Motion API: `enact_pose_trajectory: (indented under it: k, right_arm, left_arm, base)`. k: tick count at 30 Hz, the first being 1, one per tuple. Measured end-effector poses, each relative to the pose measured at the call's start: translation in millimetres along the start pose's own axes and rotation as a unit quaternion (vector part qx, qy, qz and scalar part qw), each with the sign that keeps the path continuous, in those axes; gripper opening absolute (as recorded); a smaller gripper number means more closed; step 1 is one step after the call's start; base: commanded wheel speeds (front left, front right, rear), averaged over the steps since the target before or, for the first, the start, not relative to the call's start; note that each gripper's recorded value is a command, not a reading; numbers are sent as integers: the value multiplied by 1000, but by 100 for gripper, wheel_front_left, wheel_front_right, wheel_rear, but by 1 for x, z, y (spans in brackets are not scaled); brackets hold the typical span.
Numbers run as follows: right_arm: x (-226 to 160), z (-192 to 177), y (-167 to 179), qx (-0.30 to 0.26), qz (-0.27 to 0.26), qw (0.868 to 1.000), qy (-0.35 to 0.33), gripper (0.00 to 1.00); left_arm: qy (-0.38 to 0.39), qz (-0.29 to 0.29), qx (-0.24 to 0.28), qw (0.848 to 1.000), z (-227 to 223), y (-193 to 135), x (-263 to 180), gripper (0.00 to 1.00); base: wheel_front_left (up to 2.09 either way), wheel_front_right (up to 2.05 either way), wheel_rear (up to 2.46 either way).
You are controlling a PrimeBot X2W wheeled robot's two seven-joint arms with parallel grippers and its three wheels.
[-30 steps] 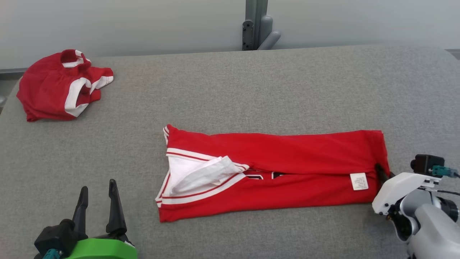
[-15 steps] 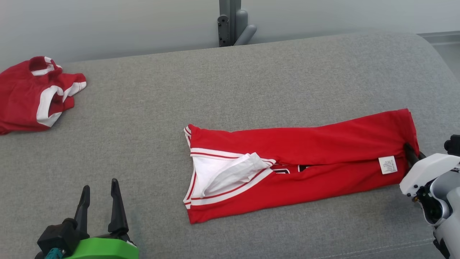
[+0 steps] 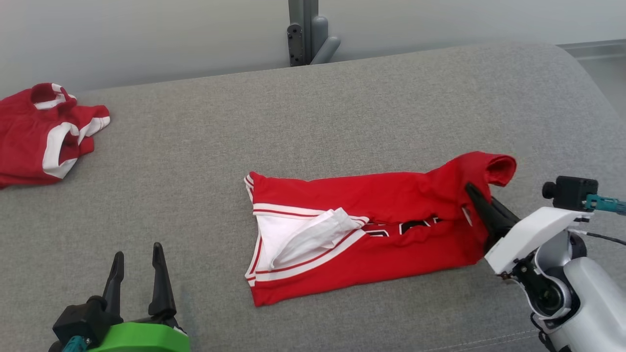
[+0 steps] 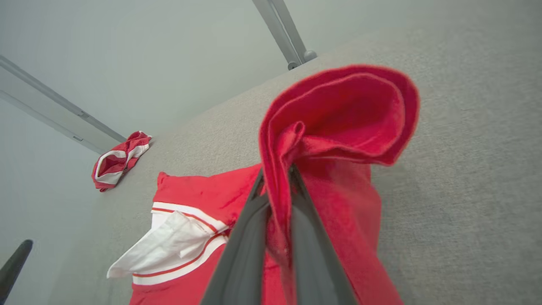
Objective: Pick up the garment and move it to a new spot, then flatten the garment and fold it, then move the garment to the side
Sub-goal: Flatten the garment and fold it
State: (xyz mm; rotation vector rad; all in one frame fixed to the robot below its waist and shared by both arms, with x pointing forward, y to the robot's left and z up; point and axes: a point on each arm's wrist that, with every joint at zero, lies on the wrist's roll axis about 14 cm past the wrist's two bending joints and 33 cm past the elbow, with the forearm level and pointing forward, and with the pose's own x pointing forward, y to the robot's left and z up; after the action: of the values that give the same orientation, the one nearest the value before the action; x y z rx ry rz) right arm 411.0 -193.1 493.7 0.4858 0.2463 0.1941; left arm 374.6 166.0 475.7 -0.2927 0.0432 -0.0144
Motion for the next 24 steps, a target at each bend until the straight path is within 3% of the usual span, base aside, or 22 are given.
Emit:
enact_pose_trajectory:
  k: [4,13,19,24]
  right_arm:
    - [4,-2,52,10,73,997,7,0]
    - [21,-31,138,26,177,983,49,0]
    - [33,-57,181,37,222,971,84,0]
    - [44,-80,198,35,233,965,115,0]
  left_arm:
    - [-3,3,1,1000,2,2,-1,100]
    - [-10,18,-3,1000,6,12,-6,100]
    - [-15,31,-3,999,8,19,-10,100]
    - [-19,39,-5,999,11,24,-13,100]
  base:
    - [0,0,0]
    - [0,0,0]
    - [0,0,0]
    - [0,0,0]
